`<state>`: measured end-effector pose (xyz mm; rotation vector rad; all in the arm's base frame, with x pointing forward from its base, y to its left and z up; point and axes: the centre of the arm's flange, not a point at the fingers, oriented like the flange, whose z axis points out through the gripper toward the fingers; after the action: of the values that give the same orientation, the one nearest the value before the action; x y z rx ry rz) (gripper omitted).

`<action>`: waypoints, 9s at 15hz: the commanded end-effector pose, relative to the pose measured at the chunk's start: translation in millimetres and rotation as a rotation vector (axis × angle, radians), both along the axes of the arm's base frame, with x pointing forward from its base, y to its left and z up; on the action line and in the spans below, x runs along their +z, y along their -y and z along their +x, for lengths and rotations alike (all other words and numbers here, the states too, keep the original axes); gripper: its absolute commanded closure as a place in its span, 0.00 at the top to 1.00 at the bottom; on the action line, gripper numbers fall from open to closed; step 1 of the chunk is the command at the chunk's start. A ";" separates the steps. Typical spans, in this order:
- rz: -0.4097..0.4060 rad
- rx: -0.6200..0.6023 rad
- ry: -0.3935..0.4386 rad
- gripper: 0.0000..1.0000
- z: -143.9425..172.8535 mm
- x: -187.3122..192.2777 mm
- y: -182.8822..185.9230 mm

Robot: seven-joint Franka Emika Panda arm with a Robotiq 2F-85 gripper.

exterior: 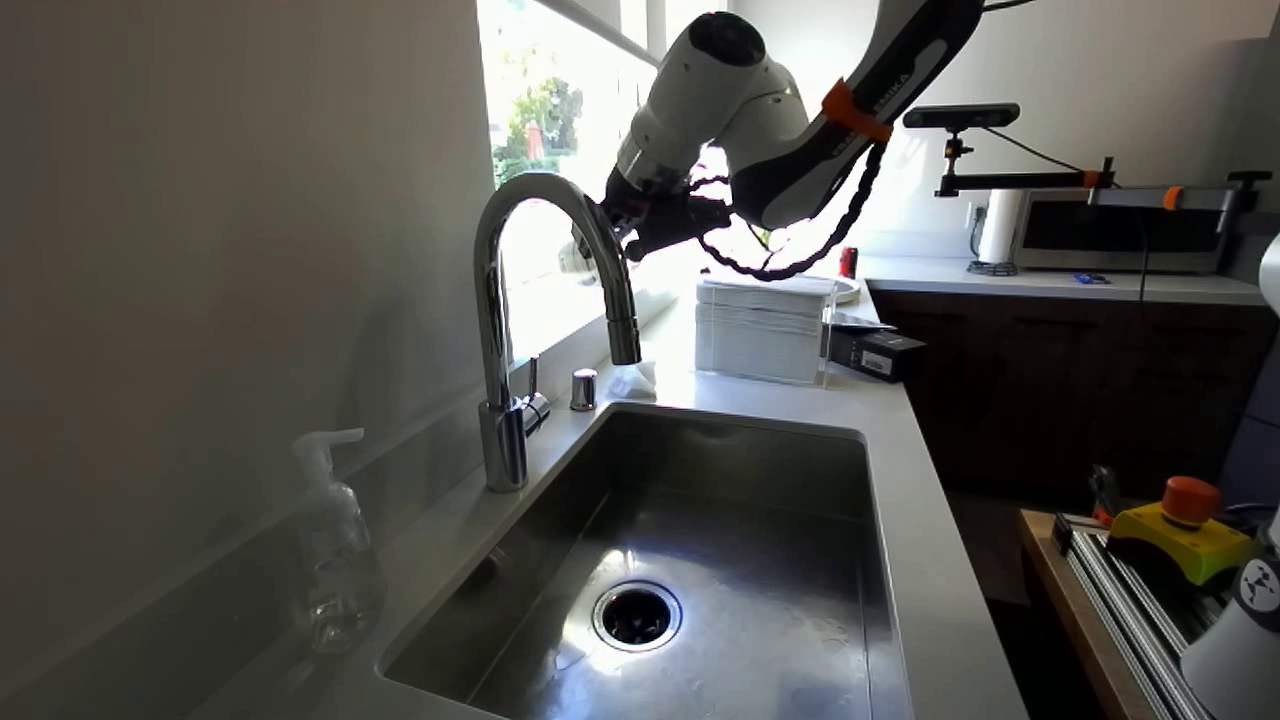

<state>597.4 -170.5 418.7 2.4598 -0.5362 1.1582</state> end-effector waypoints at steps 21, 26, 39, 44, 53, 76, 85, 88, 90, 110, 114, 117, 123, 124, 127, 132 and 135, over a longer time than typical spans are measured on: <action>-0.146 -0.096 0.135 0.27 -0.6 -7.1 -13.6; -0.201 -0.158 0.132 0.27 0.7 -13.9 -10.3; -0.284 -0.200 0.129 0.27 -1.7 -20.0 -9.9; -0.311 -0.180 0.131 0.27 -2.0 -20.8 -11.7; -0.363 -0.131 0.164 0.27 -3.3 -21.2 -15.6; -0.309 -0.127 0.152 0.27 8.4 -21.9 -16.3; -0.099 -0.189 0.064 0.27 14.9 -23.2 -4.8; -0.019 -0.188 0.027 0.27 18.2 -16.8 -1.2; 0.040 -0.182 -0.003 0.27 20.2 -14.3 0.9; 0.489 -0.181 -0.228 0.27 39.2 3.5 20.5; 0.621 -0.187 -0.293 0.27 42.6 8.3 32.9; 0.691 -0.203 -0.336 0.27 43.6 10.7 40.7; 0.656 -0.211 -0.332 0.52 31.9 -1.5 30.8; 0.656 -0.211 -0.333 0.52 31.9 -2.0 30.6; 0.748 -0.306 -0.347 0.27 42.9 -2.7 38.6; 0.882 -0.412 -0.367 0.27 54.9 -7.6 48.3; 0.942 -0.433 -0.365 0.27 62.8 -8.7 56.6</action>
<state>642.0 -216.6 403.8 2.9034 -1.5712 0.2990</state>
